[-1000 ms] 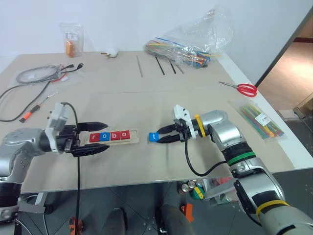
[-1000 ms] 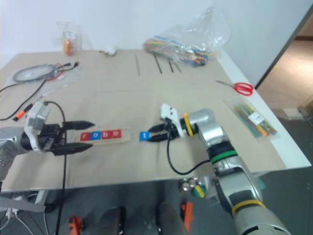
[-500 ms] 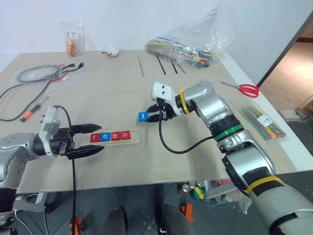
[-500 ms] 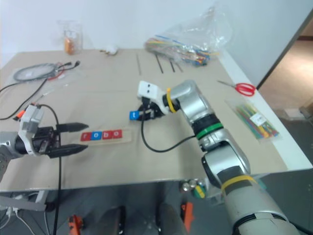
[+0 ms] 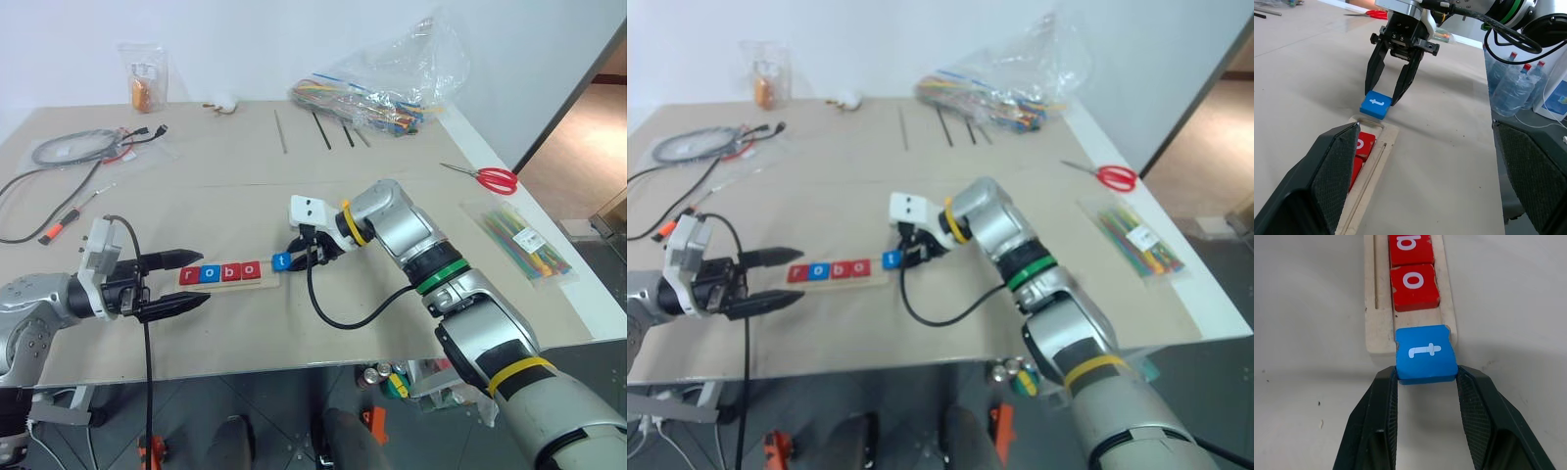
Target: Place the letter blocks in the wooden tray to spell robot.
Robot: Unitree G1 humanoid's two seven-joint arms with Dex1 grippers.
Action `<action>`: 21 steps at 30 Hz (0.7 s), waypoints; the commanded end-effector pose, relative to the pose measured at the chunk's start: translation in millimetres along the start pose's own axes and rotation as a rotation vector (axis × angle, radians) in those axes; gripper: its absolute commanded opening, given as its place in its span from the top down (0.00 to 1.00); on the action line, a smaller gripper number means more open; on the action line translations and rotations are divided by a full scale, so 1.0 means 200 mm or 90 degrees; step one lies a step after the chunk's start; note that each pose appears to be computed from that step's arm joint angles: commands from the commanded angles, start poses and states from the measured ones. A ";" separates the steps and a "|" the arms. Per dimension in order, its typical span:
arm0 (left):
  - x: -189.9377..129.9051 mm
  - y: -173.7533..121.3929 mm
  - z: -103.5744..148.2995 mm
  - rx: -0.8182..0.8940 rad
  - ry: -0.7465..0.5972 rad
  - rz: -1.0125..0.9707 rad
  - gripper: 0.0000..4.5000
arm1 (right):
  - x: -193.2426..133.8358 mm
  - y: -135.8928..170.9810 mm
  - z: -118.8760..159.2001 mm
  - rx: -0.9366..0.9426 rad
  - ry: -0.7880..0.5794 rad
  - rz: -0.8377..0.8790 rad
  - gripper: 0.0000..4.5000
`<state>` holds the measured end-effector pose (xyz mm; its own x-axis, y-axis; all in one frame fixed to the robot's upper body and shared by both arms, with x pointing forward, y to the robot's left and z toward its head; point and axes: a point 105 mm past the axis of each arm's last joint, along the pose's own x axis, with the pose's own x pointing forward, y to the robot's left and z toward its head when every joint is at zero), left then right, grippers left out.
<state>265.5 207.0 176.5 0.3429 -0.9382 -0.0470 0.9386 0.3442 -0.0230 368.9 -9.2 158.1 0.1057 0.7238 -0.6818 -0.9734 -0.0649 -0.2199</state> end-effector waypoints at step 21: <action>-0.08 -0.01 0.04 0.053 0.028 0.026 0.00 | 0.08 -0.01 0.10 -0.041 0.022 0.008 0.73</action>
<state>261.2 214.6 172.2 0.3600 -0.9279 -0.0967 0.9325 0.3612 0.0053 366.1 9.4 150.0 0.0840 0.6937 -0.7154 -0.9728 -0.0985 -0.2098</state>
